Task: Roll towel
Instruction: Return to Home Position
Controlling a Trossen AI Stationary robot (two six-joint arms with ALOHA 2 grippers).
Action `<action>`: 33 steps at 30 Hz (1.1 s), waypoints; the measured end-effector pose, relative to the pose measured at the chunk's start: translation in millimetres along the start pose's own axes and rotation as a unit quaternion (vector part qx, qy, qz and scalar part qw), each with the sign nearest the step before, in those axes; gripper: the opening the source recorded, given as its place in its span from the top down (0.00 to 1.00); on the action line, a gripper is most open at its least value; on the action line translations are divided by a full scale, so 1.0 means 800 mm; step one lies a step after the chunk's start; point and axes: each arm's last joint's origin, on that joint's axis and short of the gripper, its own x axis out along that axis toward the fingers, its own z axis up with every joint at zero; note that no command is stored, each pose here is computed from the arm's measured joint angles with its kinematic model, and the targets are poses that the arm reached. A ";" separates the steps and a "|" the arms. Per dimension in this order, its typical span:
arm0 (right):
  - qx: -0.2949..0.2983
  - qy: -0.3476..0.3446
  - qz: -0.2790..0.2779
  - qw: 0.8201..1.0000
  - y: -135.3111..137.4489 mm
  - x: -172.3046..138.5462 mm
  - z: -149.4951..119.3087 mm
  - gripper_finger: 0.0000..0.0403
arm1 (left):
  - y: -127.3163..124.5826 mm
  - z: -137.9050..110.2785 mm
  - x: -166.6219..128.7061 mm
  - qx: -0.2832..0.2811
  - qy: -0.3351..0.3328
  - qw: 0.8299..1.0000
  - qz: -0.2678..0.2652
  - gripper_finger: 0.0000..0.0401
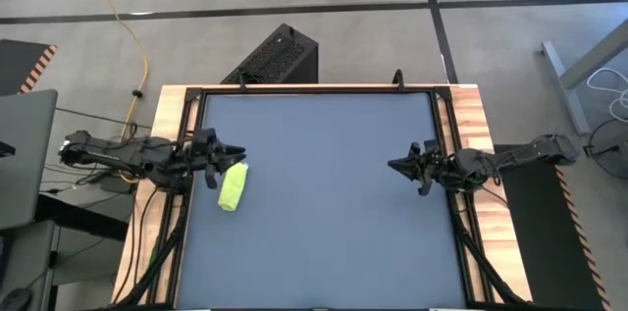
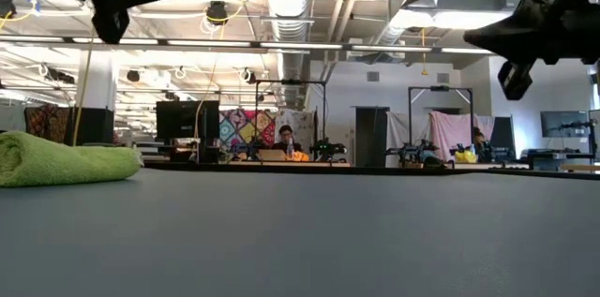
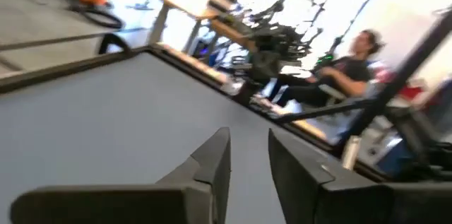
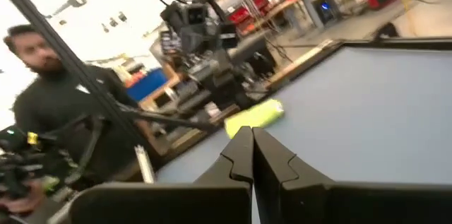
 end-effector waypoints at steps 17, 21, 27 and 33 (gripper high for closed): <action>-0.050 0.005 0.018 0.999 -0.024 -0.014 0.016 0.95 | 0.041 -0.067 -0.024 -0.054 -0.053 0.993 -0.095 1.00; -0.082 0.011 -0.006 0.997 -0.030 -0.014 0.014 0.95 | 0.045 -0.081 -0.022 -0.061 -0.035 0.990 -0.126 1.00; -0.087 0.054 -0.023 0.994 -0.035 -0.012 0.005 0.95 | 0.046 -0.088 -0.021 -0.024 -0.010 0.992 -0.122 1.00; -0.141 0.076 -0.024 0.987 -0.035 -0.010 0.000 0.93 | 0.051 -0.105 -0.016 0.094 0.050 0.989 -0.100 1.00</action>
